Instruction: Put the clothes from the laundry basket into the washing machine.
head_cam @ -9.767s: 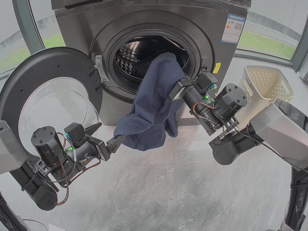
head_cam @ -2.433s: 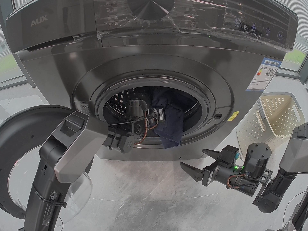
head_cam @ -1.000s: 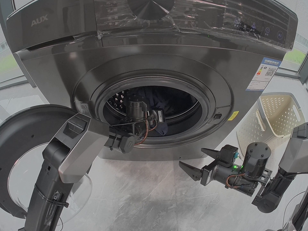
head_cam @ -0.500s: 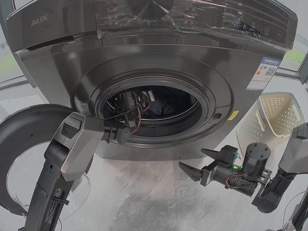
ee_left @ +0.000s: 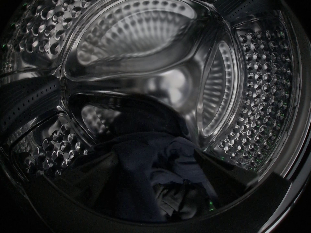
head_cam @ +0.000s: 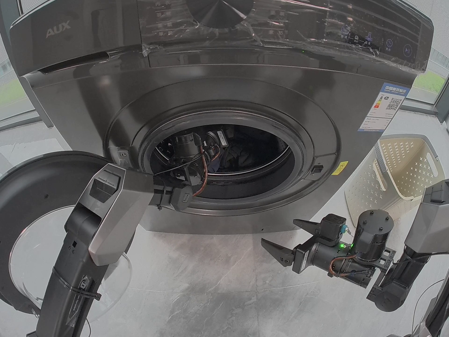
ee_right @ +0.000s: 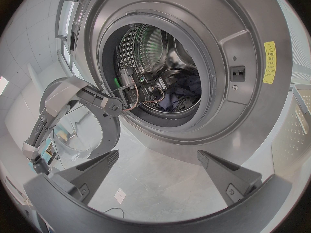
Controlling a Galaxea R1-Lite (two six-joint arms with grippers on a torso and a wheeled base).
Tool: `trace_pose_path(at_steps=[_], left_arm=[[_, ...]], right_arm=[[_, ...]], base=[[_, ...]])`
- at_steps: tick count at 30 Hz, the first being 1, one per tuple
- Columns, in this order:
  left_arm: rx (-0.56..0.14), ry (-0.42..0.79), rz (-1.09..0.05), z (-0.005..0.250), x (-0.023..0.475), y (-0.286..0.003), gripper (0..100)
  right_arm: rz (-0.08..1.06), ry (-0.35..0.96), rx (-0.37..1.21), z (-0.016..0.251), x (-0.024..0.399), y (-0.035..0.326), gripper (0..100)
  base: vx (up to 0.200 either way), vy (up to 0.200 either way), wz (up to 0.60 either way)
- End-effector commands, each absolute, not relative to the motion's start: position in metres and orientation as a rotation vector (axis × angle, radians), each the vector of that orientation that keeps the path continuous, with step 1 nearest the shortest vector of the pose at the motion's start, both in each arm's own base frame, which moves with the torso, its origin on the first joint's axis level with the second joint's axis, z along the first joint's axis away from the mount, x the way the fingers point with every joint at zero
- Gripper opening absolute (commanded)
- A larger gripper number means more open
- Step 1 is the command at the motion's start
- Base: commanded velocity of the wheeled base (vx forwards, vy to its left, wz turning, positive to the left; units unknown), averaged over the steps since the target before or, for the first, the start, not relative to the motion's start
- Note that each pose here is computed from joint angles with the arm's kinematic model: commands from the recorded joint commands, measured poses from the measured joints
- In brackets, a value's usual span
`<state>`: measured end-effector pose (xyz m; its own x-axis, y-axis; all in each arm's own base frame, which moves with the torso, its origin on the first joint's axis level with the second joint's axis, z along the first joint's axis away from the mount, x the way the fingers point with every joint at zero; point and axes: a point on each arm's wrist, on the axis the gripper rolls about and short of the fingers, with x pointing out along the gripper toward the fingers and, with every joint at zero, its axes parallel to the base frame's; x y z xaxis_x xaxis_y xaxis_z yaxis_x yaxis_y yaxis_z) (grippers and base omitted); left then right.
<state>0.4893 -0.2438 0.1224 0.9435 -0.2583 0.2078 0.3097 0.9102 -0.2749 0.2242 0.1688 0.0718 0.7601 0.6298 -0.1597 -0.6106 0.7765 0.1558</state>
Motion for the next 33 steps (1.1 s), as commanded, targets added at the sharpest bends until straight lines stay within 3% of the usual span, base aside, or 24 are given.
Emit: trace_pose_path(at_steps=[1,6,10,15,19,23,33], left_arm=[[-0.300,-0.130,-0.339,0.140,0.459,-0.261,100],[-0.269,-0.057,-0.434,0.133,0.420,-0.281,100],[-0.159,-0.039,-0.469,0.119,0.390,-0.283,100],[-0.081,0.015,-0.506,0.111,0.350,-0.274,100],[-0.088,0.002,-0.548,0.120,0.325,-0.267,100],[-0.088,-0.010,-0.527,0.121,0.330,-0.261,100],[-0.069,0.012,-0.428,0.082,0.387,-0.244,100]], right_arm=[[0.678,0.213,0.095,0.071,0.223,0.169,100],[0.676,0.215,0.094,0.071,0.223,0.168,100],[0.676,0.231,0.089,0.068,0.220,0.166,100],[0.674,0.264,0.078,0.065,0.212,0.160,100],[0.678,0.271,0.074,0.066,0.207,0.156,100],[0.696,0.267,0.073,0.067,0.204,0.161,100],[0.707,0.275,0.073,0.065,0.203,0.164,100]], base=[[0.000,0.000,0.00],[0.000,0.000,0.00],[0.000,0.000,0.00],[0.000,0.000,0.00],[0.000,0.000,0.00],[0.000,0.000,0.00],[0.000,0.000,0.00]])
